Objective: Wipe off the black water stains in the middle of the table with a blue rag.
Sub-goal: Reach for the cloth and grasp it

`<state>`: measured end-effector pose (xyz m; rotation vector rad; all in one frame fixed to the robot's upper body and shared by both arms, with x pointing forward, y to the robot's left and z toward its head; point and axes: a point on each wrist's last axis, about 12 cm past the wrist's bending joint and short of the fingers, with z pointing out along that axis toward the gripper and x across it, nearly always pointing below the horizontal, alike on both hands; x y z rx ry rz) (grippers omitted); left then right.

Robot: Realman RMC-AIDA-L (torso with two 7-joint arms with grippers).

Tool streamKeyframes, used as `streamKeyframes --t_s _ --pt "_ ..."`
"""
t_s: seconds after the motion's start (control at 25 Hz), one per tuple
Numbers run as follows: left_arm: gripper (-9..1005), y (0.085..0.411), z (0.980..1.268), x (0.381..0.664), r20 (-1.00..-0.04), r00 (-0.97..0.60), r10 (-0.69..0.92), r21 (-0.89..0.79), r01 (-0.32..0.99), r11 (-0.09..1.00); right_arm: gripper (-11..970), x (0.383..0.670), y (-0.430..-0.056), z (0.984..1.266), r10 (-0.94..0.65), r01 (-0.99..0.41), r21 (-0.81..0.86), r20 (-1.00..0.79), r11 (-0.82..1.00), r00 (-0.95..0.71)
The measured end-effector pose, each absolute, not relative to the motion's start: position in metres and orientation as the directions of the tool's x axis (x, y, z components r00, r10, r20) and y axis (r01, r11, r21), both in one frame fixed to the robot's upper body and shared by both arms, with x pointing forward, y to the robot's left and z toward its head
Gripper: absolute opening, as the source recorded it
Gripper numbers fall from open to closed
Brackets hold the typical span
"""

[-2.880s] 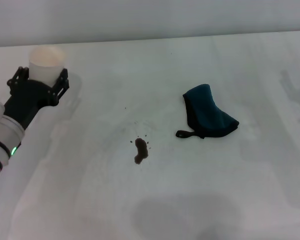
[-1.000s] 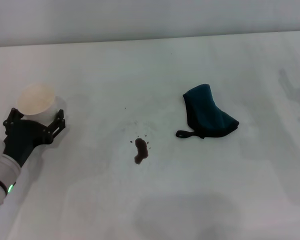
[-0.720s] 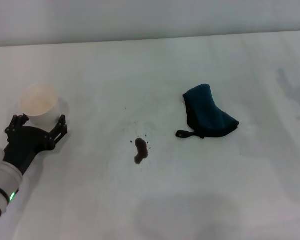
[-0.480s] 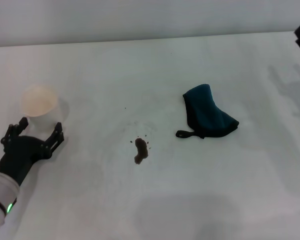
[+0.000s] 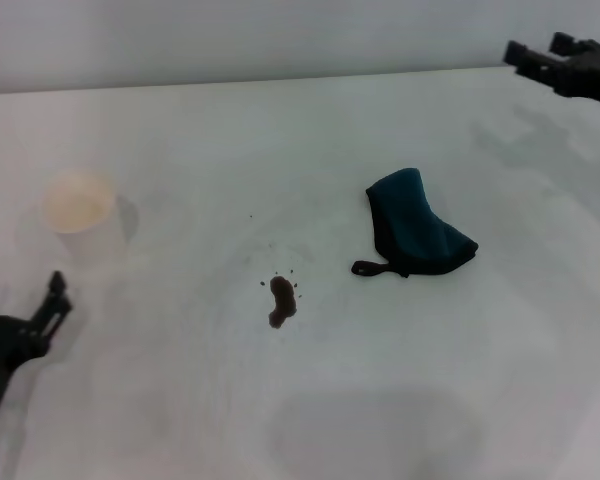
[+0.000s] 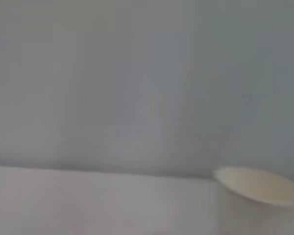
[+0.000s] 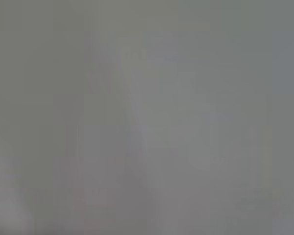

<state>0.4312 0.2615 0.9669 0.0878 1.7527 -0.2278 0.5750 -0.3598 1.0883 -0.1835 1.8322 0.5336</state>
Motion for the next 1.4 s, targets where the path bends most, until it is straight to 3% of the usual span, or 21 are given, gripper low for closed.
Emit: streamKeyframes --t_s 0.24,0.48,0.6,0.92,1.4 --pt "891 0.279 0.972 0.423 -0.98 -0.128 -0.15 -0.16 0.065 0.985 866 0.589 -0.338 1.124 -0.122 -0.447 0.143 -0.85 0.883 -0.513" --pt "891 0.287 0.977 0.428 -0.985 -0.088 -0.148 -0.151 0.038 0.988 864 0.585 -0.291 1.161 -0.28 -0.47 0.081 -0.711 0.879 -0.646" --pt "891 0.288 0.98 0.433 -0.987 -0.072 -0.143 -0.146 0.039 0.989 863 0.581 -0.276 1.165 -0.295 -0.483 0.093 -0.687 0.871 -0.664" --pt "892 0.29 0.987 0.45 -0.994 -0.039 -0.107 -0.109 0.068 0.992 860 0.574 -0.233 1.141 -0.382 -0.498 0.06 -0.562 0.865 -0.733" --pt "893 0.291 0.99 0.458 -0.996 -0.027 -0.09 -0.092 0.081 0.992 844 0.586 -0.227 1.101 -0.359 -0.46 0.073 -0.523 0.885 -0.773"
